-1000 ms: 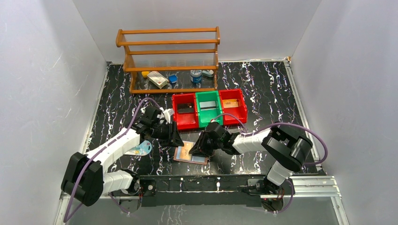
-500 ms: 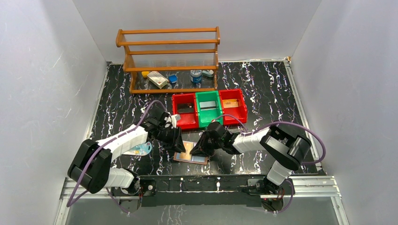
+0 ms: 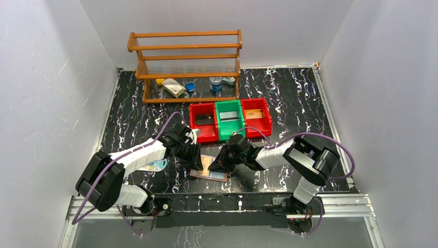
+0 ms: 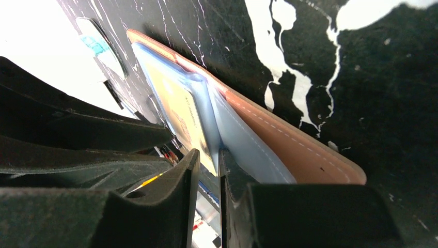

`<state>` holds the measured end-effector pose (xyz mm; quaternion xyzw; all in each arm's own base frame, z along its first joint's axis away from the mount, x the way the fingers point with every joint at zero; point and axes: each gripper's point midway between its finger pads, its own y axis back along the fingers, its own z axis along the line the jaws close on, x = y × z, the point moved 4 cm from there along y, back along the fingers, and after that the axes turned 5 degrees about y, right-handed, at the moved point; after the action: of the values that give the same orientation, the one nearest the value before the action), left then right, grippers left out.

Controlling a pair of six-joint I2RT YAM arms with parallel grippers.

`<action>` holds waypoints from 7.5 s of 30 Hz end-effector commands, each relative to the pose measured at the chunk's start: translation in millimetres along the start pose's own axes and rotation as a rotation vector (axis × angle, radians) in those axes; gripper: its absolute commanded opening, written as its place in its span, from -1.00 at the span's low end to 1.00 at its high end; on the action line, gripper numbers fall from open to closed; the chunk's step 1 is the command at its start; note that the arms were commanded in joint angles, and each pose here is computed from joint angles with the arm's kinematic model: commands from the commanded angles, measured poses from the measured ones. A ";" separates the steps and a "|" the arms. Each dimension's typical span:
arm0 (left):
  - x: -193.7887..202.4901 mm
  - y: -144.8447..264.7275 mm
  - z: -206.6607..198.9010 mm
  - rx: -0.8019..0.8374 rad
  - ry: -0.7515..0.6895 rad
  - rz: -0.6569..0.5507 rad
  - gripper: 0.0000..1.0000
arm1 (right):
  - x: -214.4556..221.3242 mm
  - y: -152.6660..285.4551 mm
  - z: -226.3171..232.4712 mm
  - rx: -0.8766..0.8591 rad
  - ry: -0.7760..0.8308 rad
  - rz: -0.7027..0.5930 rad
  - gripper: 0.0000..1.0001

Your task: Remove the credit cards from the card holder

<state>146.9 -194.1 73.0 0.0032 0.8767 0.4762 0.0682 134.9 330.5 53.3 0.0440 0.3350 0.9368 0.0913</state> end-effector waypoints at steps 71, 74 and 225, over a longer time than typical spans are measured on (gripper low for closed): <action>13.8 -4.8 30.7 -0.192 -0.023 0.048 -0.51 | 3.9 14.6 5.8 -0.040 0.062 0.019 -0.97; 13.8 -4.7 31.1 -0.194 -0.020 0.048 -0.52 | 4.9 17.7 4.5 -0.042 0.062 0.015 -0.95; -31.9 37.7 -33.3 -0.013 -0.069 -0.160 0.08 | -8.4 24.2 11.9 -0.144 0.067 0.087 -0.95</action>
<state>170.6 -197.0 106.2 -0.0457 0.8533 0.5061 0.1168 129.8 303.0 62.4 0.0479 0.3019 0.9510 0.0458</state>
